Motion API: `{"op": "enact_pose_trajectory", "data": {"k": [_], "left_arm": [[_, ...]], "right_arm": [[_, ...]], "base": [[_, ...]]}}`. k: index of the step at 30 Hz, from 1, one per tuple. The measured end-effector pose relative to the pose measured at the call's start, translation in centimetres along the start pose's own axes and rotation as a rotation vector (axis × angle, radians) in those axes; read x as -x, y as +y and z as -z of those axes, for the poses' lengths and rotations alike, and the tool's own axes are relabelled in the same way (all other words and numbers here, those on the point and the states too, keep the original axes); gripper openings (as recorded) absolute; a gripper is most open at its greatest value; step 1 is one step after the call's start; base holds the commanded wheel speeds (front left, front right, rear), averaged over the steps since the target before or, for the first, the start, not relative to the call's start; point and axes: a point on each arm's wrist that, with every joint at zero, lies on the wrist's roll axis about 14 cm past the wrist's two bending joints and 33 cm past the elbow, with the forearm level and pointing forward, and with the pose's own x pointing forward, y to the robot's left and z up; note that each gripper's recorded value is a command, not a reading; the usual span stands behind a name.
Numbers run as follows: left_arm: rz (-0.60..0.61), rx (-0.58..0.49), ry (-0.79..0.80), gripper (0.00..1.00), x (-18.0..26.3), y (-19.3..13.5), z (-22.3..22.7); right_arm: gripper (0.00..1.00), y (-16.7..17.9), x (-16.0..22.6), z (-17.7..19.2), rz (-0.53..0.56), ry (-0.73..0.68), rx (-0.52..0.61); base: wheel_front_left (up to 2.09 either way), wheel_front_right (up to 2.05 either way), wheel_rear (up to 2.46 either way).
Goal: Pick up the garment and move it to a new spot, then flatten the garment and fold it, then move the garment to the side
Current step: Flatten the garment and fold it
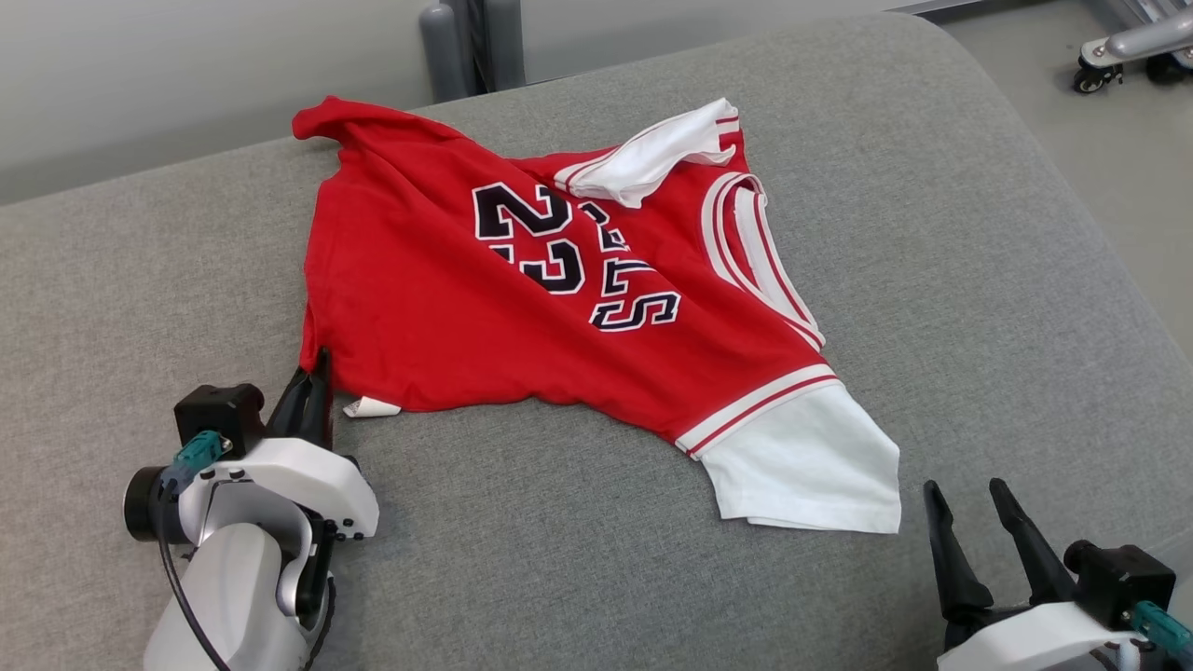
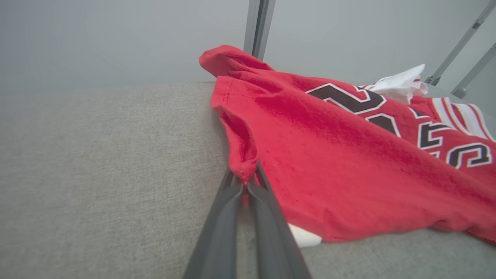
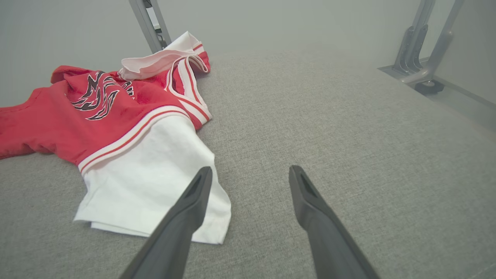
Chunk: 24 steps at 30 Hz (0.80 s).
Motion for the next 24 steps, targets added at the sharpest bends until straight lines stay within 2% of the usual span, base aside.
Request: {"op": "enact_pose_trajectory", "data": {"k": [5, 14, 24], "left_arm": [[0.015, 0.002, -0.004, 0.00, 0.3, -0.7, -0.2], [0.023, -0.006, -0.003, 0.00, 0.8, -1.0, -0.4], [0.023, -0.006, 0.004, 0.00, 1.8, -0.9, -0.4]], "right_arm": [[1.00, -0.2, 0.5, 1.9, 0.009, 0.071, -0.057], [1.00, 1.4, 0.3, 4.0, -0.012, 0.135, -0.184], [1.00, 2.5, -0.4, 4.7, -0.061, 0.168, -0.188]], "base": [[0.00, 0.00, 0.00], [0.00, 0.00, 0.00], [0.00, 0.00, 0.00]]}}
